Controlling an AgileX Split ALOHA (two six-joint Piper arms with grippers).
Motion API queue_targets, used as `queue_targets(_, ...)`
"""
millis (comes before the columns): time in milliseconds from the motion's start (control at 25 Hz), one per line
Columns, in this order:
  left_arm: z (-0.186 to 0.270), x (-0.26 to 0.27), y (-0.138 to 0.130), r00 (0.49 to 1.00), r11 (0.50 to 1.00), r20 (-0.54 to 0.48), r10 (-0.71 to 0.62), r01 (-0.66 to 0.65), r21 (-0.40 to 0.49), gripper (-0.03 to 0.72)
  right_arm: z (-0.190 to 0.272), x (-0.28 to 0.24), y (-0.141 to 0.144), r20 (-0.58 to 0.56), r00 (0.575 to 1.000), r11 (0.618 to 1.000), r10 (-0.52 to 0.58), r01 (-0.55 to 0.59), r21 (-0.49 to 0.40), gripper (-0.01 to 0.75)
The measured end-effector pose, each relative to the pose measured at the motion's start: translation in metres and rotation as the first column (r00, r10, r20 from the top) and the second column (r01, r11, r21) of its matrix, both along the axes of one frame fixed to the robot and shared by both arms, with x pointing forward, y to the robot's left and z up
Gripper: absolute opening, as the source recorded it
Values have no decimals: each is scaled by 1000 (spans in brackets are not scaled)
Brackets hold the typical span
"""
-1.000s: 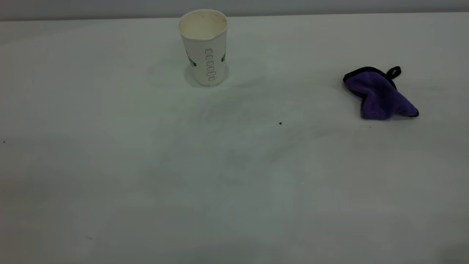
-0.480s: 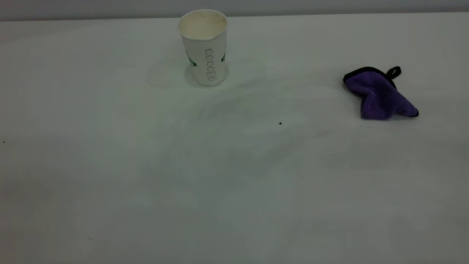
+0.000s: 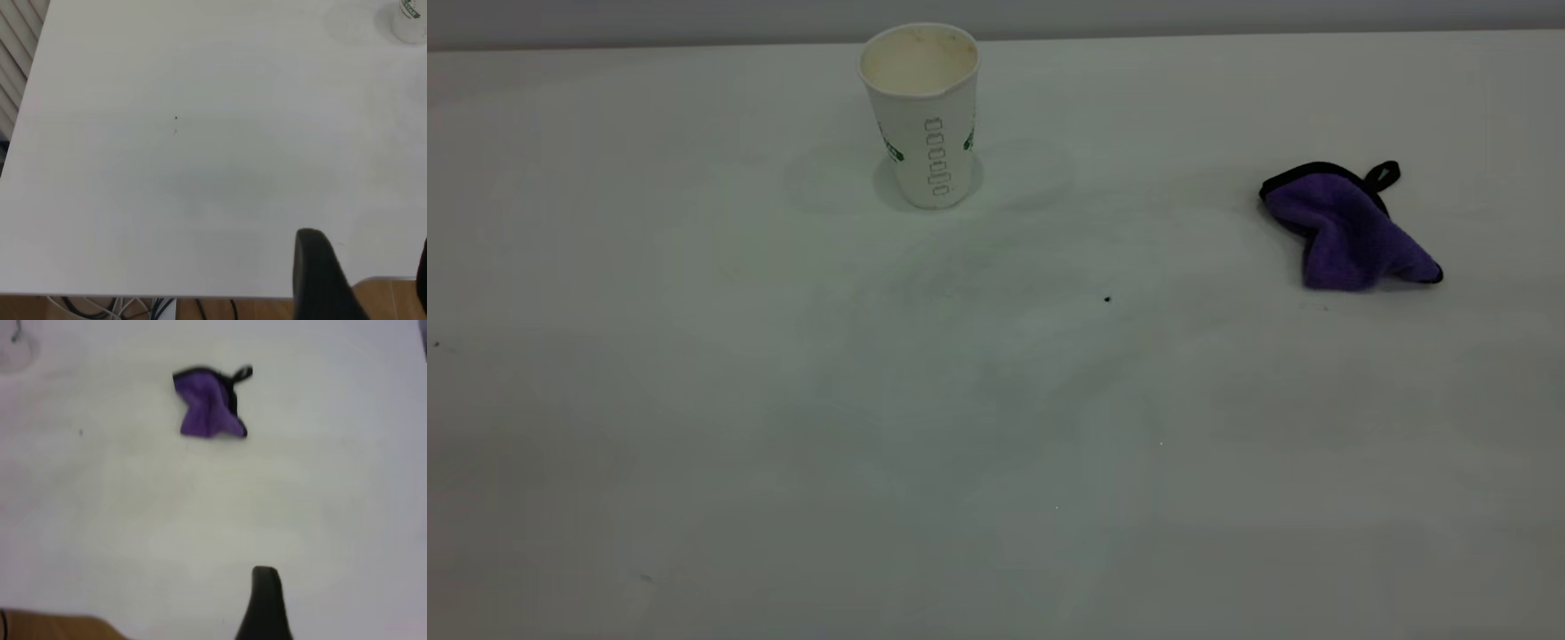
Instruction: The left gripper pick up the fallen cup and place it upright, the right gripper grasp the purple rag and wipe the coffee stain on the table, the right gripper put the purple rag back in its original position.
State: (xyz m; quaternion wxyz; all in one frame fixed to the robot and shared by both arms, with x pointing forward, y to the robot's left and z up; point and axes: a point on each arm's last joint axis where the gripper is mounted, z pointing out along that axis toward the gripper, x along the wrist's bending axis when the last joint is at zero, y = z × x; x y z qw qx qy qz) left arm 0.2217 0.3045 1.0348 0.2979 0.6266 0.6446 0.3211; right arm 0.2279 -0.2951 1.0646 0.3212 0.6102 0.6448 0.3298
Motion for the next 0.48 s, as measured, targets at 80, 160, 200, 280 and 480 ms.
queue_targets(80, 0, 0, 0, 1000, 1000, 0, 0, 0, 0, 419, -1, -6, 0, 32, 999, 1000, 1, -1, -2, 648)
queue_targets(160, 0, 0, 0, 1000, 1000, 0, 0, 0, 0, 419, -1, -9, 0, 50, 999, 1000, 3, -2, -4, 642)
queue_targets(200, 0, 0, 0, 1000, 1000, 0, 0, 0, 0, 419, -1, -9, 0, 52, 999, 1000, 7, -6, -10, 640)
queue_targets(280, 0, 0, 0, 1000, 1000, 0, 0, 0, 0, 419, -1, -9, 0, 53, 998, 1000, 15, -14, -24, 634)
queue_targets(480, 0, 0, 0, 1000, 1000, 0, 0, 0, 0, 419, -2, -8, 0, 53, 998, 998, 37, -34, -59, 620)
